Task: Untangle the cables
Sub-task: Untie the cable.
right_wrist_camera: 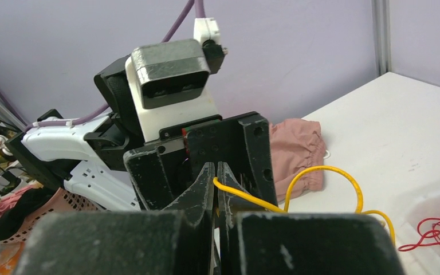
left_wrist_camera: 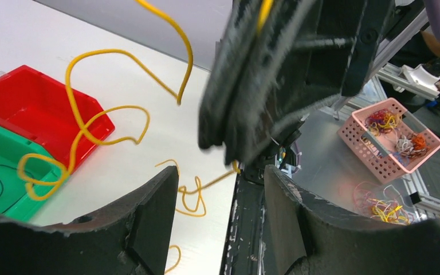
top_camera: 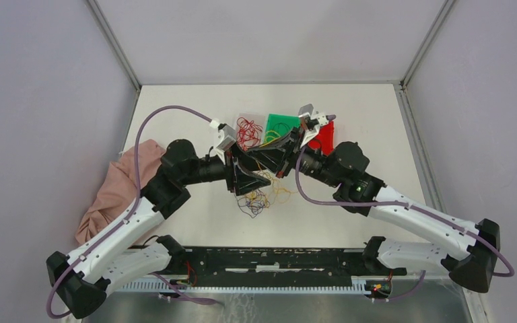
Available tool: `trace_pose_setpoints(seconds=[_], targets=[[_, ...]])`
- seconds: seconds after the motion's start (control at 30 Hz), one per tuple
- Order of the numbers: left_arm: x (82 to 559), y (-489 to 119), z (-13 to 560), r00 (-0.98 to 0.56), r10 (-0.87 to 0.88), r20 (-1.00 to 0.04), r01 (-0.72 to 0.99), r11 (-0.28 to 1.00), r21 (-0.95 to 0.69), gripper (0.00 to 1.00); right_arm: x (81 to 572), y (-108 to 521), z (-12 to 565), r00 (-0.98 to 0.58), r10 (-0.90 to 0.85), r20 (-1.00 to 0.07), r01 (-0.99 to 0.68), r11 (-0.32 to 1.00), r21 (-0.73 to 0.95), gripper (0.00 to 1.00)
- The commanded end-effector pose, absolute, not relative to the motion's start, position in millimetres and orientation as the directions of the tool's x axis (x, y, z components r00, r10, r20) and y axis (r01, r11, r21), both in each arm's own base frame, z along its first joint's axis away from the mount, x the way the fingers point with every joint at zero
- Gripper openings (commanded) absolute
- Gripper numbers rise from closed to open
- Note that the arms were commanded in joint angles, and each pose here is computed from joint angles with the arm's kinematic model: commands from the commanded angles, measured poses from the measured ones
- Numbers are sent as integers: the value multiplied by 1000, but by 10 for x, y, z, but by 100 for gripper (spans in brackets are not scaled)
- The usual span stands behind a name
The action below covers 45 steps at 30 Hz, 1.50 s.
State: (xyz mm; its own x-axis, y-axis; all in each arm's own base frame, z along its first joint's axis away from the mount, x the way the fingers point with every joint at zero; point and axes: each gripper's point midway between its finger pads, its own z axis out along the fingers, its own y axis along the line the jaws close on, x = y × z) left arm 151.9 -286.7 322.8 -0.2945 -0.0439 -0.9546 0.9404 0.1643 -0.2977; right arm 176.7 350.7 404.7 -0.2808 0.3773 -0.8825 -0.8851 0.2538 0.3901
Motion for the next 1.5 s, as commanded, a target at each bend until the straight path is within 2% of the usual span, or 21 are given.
trace_pose_setpoints(seconds=[0.0, 0.1, 0.17, 0.3, 0.37, 0.4, 0.53, 0.6, 0.67, 0.77, 1.0, 1.23, 1.47], targets=[[1502, -2925, 3570, -292, -133, -947, 945, 114, -307, 63, 1685, 3535, 4367, -242, 433, -868, -909, 212, 359, 1], [1534, -2928, 3597, -280, -142, -949, 947, 123, -298, 59, 1641, 3594, 4383, -246, 427, -870, -915, 194, 354, 1], [1542, -2927, 3617, -268, -144, -953, 950, 126, -286, 52, 1624, 3625, 4379, -246, 419, -874, -918, 188, 349, 1], [1572, -2908, 3623, -234, -137, -963, 956, 150, -253, 29, 1616, 3650, 4344, -248, 408, -879, -919, 188, 347, 1], [1585, -2897, 3610, -227, -131, -965, 956, 162, -246, 11, 1616, 3651, 4332, -249, 403, -881, -918, 190, 347, 1], [1587, -2892, 3593, -229, -128, -965, 954, 167, -248, 4, 1613, 3650, 4330, -250, 400, -882, -918, 191, 347, 6], [1616, -2868, 3625, -220, -135, -966, 951, 191, -243, 3, 1598, 3578, 4302, -242, 391, -888, -915, 212, 343, 45], [1624, -2852, 3686, -206, -143, -968, 953, 195, -231, 3, 1535, 3493, 4286, -218, 384, -897, -926, 209, 314, 60], [1631, -2840, 3741, -192, -147, -970, 955, 200, -219, 3, 1405, 3403, 4261, -199, 361, -911, -943, 183, 279, 68], [1641, -2831, 3803, -178, -152, -972, 957, 204, -207, 3, 1218, 3286, 4141, -191, 302, -934, -959, 145, 243, 71], [1650, -2833, 3960, -117, -152, -981, 969, 199, -147, 3, 1135, 2848, 3949, -126, 257, -958, -949, 249, 192, 71], [1739, -2909, 4184, -30, -124, -992, 981, 189, -53, 3, 1546, 2633, 3632, -69, 148, -987, -853, 503, 135, 76], [1761, -3034, 4172, -73, -79, -994, 988, 127, -83, 3, 1842, 2815, 3525, 93, -29, -995, -832, 547, -94, 83]])
